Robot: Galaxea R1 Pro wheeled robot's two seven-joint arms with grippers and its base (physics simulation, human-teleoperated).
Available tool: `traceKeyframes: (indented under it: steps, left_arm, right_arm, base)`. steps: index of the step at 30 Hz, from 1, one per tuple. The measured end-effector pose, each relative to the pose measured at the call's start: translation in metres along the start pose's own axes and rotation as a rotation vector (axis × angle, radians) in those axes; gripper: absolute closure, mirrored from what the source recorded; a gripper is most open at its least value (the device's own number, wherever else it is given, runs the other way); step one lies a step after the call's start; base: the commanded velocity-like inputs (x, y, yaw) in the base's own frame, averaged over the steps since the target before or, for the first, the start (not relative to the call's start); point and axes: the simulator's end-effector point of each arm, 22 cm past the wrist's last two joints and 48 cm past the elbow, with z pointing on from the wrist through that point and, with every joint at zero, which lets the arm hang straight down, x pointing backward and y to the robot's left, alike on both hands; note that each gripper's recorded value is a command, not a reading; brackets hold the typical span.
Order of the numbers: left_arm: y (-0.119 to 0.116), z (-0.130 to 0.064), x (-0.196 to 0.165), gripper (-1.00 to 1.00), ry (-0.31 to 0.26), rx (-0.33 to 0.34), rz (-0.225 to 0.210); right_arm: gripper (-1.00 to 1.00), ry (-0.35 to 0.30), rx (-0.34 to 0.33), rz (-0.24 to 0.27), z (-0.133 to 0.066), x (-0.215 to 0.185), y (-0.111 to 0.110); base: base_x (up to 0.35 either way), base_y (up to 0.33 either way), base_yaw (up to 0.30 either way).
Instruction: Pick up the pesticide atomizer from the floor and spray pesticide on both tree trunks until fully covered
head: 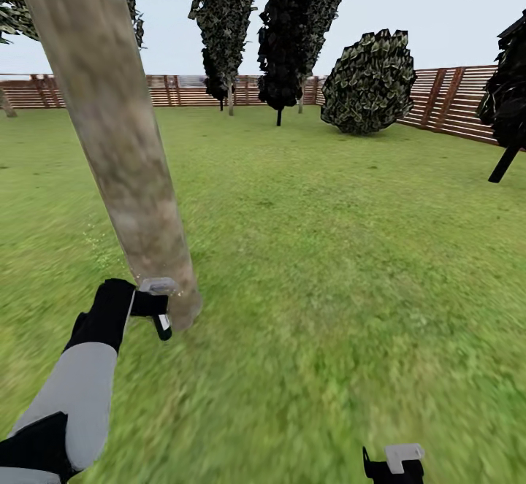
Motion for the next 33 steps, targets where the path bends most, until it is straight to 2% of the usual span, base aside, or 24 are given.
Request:
traceKeyframes:
  steps: [1,3,4,5,7,8,11,13,15,17,25,33]
  left_arm:
    - [0.009,-0.002,-0.001,1.00,0.000,-0.010,-0.007]
    - [0.048,-0.010,-0.001,1.00,0.001,-0.062,-0.022]
    - [0.055,-0.012,-0.001,1.00,0.006,-0.066,-0.033]
    - [0.060,-0.014,0.003,1.00,0.023,-0.071,-0.044]
    - [0.048,-0.014,0.007,1.00,0.057,-0.049,-0.068]
    - [0.037,-0.018,-0.006,1.00,0.047,-0.031,-0.071]
    - [0.032,-0.023,-0.019,1.00,0.036,-0.029,-0.064]
    - [0.048,-0.032,-0.031,1.00,0.023,-0.069,-0.042]
    - [0.080,-0.040,-0.032,1.00,0.021,-0.119,-0.047]
    - [0.095,-0.042,-0.027,1.00,0.027,-0.140,-0.053]
    - [0.098,-0.041,-0.022,1.00,0.034,-0.143,-0.052]
    - [0.097,-0.041,-0.024,1.00,0.029,-0.140,-0.052]
  right_arm:
    - [-1.00,0.000,0.000,0.000,0.000,0.000,0.000]
    - [-1.00,0.000,0.000,0.000,0.000,0.000,0.000]
    - [-1.00,0.000,0.001,0.000,0.000,0.000,0.000]
    - [-1.00,0.001,0.001,0.000,0.000,0.000,0.000]
    - [-1.00,0.001,0.001,0.000,0.000,0.000,-0.001]
    - [-1.00,0.000,0.001,0.000,0.000,0.000,-0.001]
    - [-1.00,0.001,0.001,0.000,0.000,0.000,0.000]
    - [-1.00,0.001,0.001,0.000,0.000,0.000,0.000]
    - [-1.00,0.001,0.000,0.000,0.000,0.000,0.000]
    - [-1.00,0.000,0.000,0.000,0.000,0.000,0.000]
    - [-1.00,-0.002,0.000,-0.001,0.000,-0.001,-0.001]
    - [-1.00,-0.004,0.004,-0.003,0.001,-0.001,-0.003]
  base:
    - [0.000,0.000,0.000]
    - [0.000,0.000,0.000]
    - [0.000,0.000,0.000]
    - [0.000,0.000,0.000]
    - [0.000,0.000,0.000]
    - [0.000,0.000,0.000]
    - [0.000,0.000,0.000]
    - [0.000,0.000,0.000]
    - [0.000,0.000,0.000]
    - [0.000,0.000,0.000]
    - [0.000,-0.012,0.151]
    - [0.029,-0.248,0.014]
